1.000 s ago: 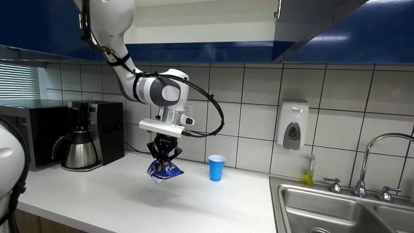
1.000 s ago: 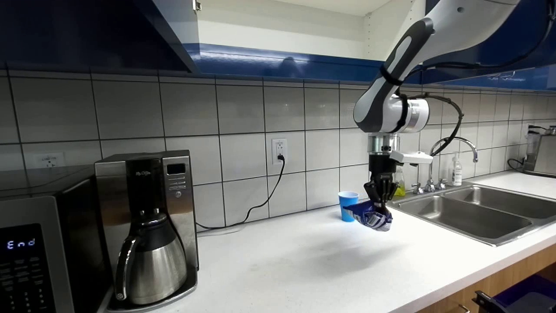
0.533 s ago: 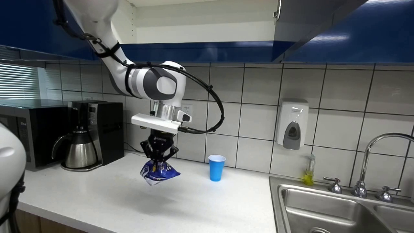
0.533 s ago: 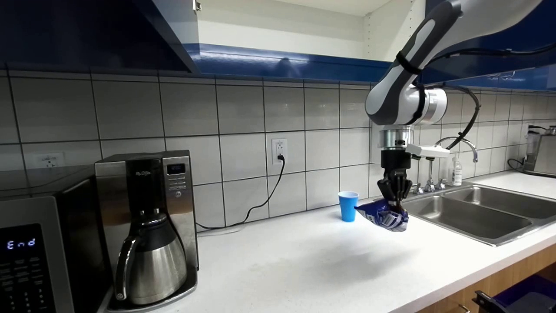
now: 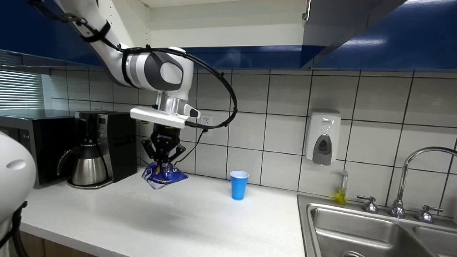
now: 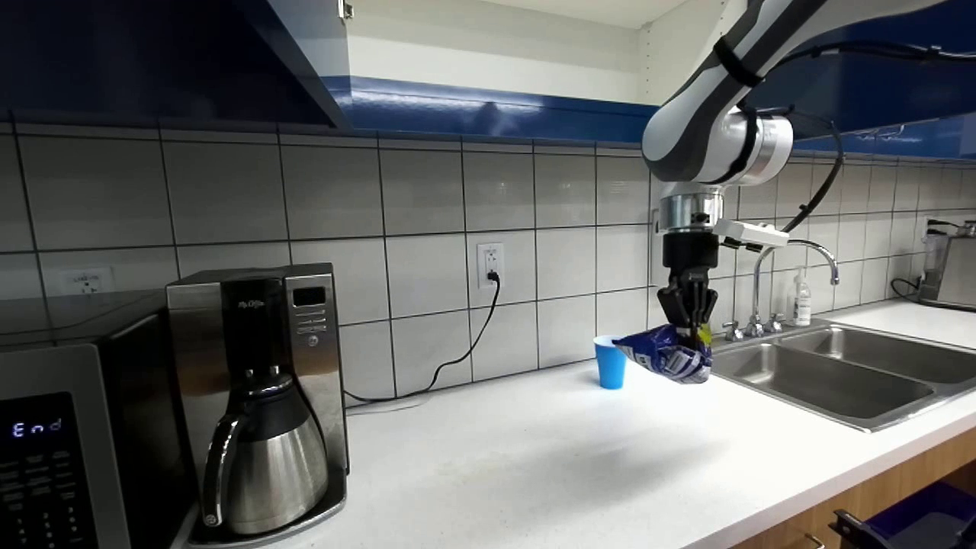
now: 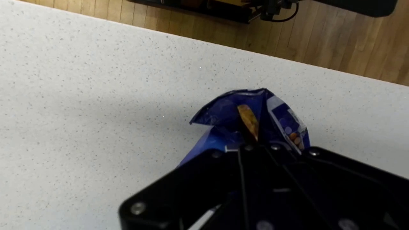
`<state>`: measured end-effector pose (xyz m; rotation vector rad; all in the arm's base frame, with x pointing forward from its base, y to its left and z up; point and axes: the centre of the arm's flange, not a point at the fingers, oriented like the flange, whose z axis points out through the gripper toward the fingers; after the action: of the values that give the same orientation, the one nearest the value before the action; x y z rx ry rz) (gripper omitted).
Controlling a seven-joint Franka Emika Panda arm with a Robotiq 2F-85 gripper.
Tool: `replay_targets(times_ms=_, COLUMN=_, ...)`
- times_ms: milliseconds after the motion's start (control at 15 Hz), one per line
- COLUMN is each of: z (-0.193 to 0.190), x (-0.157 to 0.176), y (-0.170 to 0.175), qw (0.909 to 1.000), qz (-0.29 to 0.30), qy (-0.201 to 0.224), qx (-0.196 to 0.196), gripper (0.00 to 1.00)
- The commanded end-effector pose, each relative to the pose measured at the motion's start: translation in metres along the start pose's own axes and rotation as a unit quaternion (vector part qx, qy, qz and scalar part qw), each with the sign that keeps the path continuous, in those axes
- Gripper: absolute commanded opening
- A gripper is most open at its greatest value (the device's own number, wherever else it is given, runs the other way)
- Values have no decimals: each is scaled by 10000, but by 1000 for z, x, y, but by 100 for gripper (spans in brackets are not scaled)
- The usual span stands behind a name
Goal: Put the blue snack packet in the top cabinet
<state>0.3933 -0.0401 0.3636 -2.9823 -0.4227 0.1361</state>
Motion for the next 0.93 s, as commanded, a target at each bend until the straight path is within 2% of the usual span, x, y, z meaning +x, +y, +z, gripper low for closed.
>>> replay_targets(times_ms=0, z=-33, x=-13, y=-26, qw=9999, qz=-40, qy=100, qx=5, gripper=0)
replay_targets(times_ms=467, z=-77, x=-20, y=-60, qw=9993, qz=-244, qy=295, qx=-48, gripper=0)
replay_targets(times_ms=867, z=-114, x=-17, y=-91, qw=9993, qz=-261, qy=259, qx=62, gripper=0)
